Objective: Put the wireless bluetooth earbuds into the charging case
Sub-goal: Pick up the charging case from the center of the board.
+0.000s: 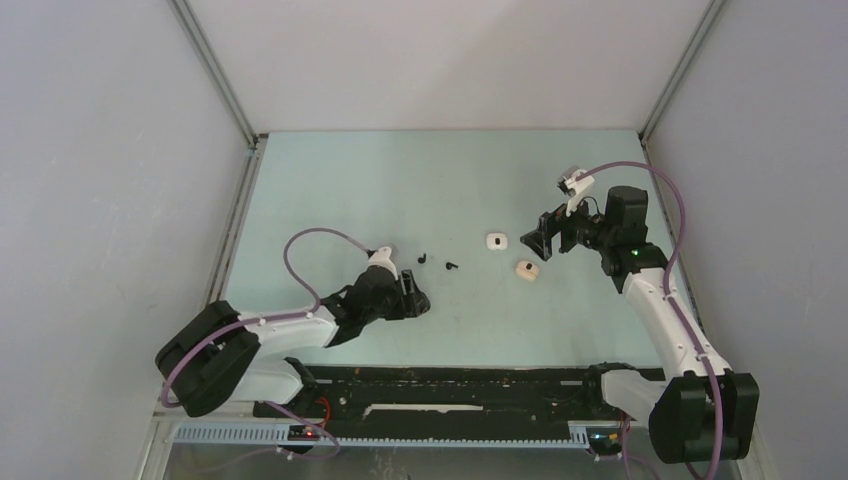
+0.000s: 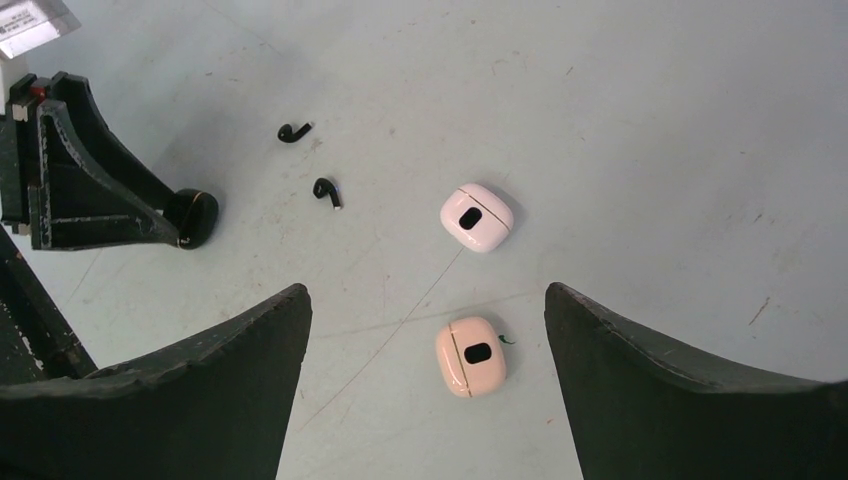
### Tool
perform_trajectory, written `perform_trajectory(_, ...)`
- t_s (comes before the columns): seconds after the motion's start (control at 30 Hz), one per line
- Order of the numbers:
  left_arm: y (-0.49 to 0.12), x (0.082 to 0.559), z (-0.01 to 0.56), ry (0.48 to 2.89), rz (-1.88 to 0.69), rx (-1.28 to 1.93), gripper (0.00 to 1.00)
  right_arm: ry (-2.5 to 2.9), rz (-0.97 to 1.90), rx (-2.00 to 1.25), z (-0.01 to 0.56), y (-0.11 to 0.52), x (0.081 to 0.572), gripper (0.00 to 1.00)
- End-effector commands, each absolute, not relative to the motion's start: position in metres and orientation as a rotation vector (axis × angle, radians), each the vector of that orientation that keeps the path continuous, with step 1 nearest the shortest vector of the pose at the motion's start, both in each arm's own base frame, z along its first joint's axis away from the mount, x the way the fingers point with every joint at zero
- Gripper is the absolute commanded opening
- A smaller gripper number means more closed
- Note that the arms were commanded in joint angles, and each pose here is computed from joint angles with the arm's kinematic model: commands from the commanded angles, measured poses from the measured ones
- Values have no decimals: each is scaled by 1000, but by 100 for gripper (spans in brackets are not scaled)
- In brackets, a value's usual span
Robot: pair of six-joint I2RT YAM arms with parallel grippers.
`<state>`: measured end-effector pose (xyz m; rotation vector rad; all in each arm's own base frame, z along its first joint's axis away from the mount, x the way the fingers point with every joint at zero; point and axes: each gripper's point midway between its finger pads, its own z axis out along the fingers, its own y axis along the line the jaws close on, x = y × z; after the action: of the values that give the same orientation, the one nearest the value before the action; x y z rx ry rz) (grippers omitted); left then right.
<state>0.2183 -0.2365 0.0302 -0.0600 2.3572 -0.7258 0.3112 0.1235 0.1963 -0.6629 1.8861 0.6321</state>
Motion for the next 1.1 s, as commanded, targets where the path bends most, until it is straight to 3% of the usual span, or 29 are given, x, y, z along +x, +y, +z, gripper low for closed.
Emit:
perform_trajectory(0.0,-259,201,33,2391,-835,-20,66,1863,643,-693,197,127,311,89)
perform_trajectory(0.4,-264,189,38,2404,-851,10,64,1857,727,-788,189,152,299,86)
perform_trajectory(0.67,-198,207,102,2151,-572,-57,65,1886,726,-1131,153,230,274,80)
perform_trajectory(0.9,-167,203,132,1926,-672,-186,66,1970,656,-1368,108,283,255,78)
perform_trajectory(1.0,-162,201,135,1889,-683,-187,71,1984,625,-1402,100,299,253,79)
perform_trajectory(1.07,-153,202,131,1893,-661,-258,86,2009,628,-1413,94,308,254,79)
